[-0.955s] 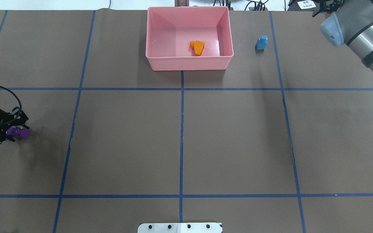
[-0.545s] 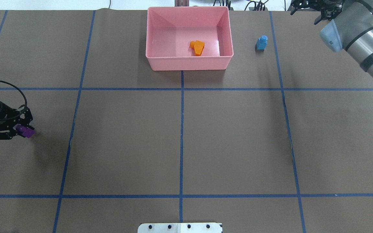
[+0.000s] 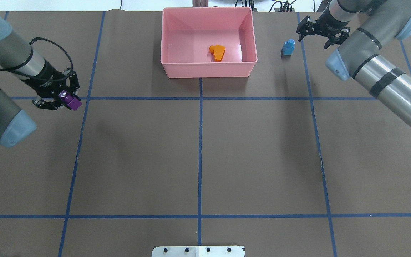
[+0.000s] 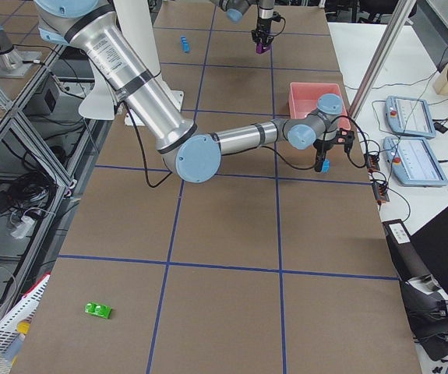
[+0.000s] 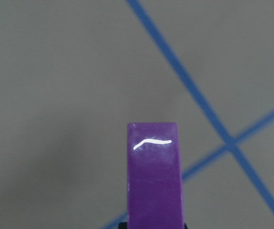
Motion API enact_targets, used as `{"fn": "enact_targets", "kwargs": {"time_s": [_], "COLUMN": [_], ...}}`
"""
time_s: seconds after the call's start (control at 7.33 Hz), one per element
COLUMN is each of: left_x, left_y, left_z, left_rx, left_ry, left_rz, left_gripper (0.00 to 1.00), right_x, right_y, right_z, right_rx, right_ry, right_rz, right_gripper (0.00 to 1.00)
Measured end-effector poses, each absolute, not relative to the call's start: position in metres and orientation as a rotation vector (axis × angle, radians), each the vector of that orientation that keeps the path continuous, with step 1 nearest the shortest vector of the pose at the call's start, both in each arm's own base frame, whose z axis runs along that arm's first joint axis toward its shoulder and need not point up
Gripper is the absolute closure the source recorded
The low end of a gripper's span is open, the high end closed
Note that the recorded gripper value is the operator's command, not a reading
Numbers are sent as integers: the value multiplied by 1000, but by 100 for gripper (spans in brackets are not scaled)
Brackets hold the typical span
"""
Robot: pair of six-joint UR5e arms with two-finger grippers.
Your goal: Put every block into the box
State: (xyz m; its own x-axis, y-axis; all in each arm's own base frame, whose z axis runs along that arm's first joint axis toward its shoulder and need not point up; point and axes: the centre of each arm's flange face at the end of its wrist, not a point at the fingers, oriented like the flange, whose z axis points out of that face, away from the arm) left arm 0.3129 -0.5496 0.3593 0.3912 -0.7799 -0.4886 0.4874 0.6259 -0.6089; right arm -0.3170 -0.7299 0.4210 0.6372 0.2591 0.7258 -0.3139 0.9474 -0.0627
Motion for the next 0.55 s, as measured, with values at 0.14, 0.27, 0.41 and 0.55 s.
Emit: {"fn": "enact_targets", "kwargs": {"time_s": [0.14,0.27,0.41,0.55], "left_x": [319,321,329,343], "left_y": [-567,-583,-604,-630], "left_z": [303,248,192,147], "left_rx": [-376,-347,-321,-309], "left_ry": [872,917,962,982], "left_rz": [-822,-810,-795,-791], "left_gripper": [100,100,100,100], "right_x": [-335,-348,-360,-369], "right_y": [-732,-740,-750,-757], "right_z": [426,425,421,423], "right_rx": [88,105,126,146], "right_ry": [-808,-802,-784,-769], "right_rz": [315,309,312,314], "right_gripper": [0,0,0,0]}}
